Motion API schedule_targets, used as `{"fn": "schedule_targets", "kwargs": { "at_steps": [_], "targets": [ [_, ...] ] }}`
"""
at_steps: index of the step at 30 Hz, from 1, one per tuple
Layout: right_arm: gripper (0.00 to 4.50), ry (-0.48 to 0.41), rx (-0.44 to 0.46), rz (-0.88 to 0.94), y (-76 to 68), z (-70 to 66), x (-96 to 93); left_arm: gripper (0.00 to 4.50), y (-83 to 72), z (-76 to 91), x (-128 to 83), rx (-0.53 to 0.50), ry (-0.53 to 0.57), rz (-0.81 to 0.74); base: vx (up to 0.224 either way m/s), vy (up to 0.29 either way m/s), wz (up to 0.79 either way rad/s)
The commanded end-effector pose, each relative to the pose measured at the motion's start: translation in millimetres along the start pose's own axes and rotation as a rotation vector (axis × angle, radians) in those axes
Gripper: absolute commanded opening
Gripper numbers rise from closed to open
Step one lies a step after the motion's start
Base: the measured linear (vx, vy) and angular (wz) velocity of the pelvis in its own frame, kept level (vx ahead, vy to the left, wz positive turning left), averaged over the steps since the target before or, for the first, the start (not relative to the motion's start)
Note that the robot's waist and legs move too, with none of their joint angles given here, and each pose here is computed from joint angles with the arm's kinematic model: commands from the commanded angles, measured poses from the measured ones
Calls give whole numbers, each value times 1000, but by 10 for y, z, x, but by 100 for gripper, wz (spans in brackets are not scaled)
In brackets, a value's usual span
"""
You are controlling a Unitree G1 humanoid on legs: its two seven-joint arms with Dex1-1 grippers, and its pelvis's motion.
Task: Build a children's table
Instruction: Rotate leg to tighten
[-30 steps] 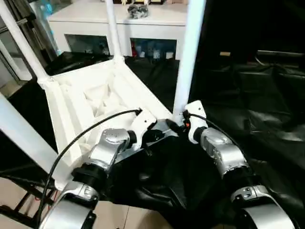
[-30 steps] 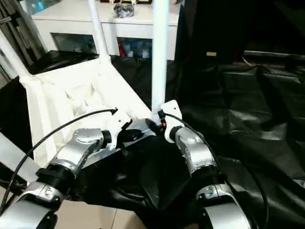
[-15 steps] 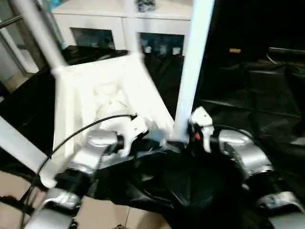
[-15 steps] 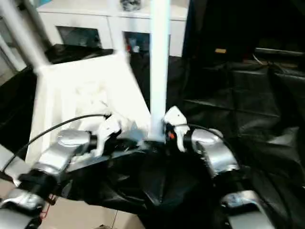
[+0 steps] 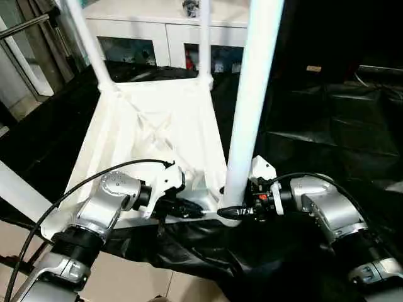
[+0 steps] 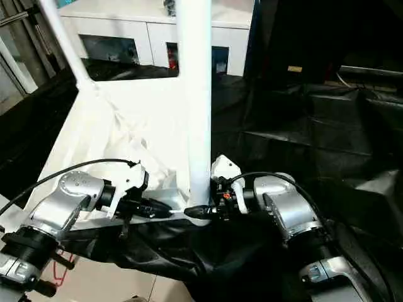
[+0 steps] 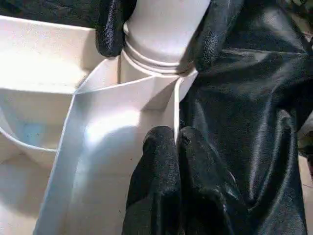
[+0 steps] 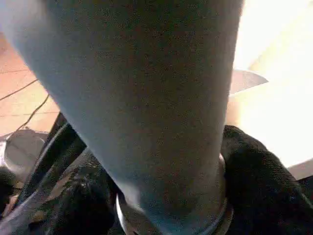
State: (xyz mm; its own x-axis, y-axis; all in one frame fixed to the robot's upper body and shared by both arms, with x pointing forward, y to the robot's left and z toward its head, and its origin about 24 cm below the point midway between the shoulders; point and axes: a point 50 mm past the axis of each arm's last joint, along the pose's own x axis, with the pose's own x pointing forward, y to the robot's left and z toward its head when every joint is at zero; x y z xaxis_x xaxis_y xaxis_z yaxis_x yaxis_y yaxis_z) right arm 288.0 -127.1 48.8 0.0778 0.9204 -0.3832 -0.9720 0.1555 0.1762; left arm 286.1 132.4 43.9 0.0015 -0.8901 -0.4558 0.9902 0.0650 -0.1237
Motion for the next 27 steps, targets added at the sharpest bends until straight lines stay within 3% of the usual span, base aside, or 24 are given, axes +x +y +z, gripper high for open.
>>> {"fn": "schedule_targets", "kwargs": {
  "at_steps": [1, 4, 7, 8, 10, 15, 18, 21, 24, 27],
  "targets": [
    [269, 17, 14, 74, 104, -46, 133, 0, -64, 125, 124, 50, -42, -78, 0, 0, 0],
    [261, -5, 30, 33, 95, -62, 159, 0, -25, 133, 137, 49, -58, -25, 0, 0, 0],
    [258, -44, 58, -140, -14, -84, 237, 0, 109, 153, 167, 44, -68, 135, 0, 0, 0],
    [257, -44, 93, -268, -92, -127, 290, 0, 197, 167, 186, 28, -68, 241, 0, 0, 0],
    [256, -46, 129, -364, -147, -161, 329, 0, 247, 191, 207, 13, -78, 301, 0, 0, 0],
    [256, -83, 259, -555, -207, -203, 502, 0, 386, 300, 319, -17, -103, 480, 0, 0, 0],
    [255, -80, 277, -654, -226, -205, 603, 0, 431, 355, 393, -37, -122, 556, 0, 0, 0],
    [255, -98, 268, -656, -210, -169, 677, 0, 431, 384, 451, -40, -137, 564, 0, 0, 0],
    [327, -145, 275, -581, -160, -122, 707, 0, 389, 382, 495, -12, -132, 522, 0, 0, 0],
    [342, -136, 247, -562, -155, -119, 656, 0, 360, 356, 503, 4, -125, 492, 0, 0, 0]
  ]
}}
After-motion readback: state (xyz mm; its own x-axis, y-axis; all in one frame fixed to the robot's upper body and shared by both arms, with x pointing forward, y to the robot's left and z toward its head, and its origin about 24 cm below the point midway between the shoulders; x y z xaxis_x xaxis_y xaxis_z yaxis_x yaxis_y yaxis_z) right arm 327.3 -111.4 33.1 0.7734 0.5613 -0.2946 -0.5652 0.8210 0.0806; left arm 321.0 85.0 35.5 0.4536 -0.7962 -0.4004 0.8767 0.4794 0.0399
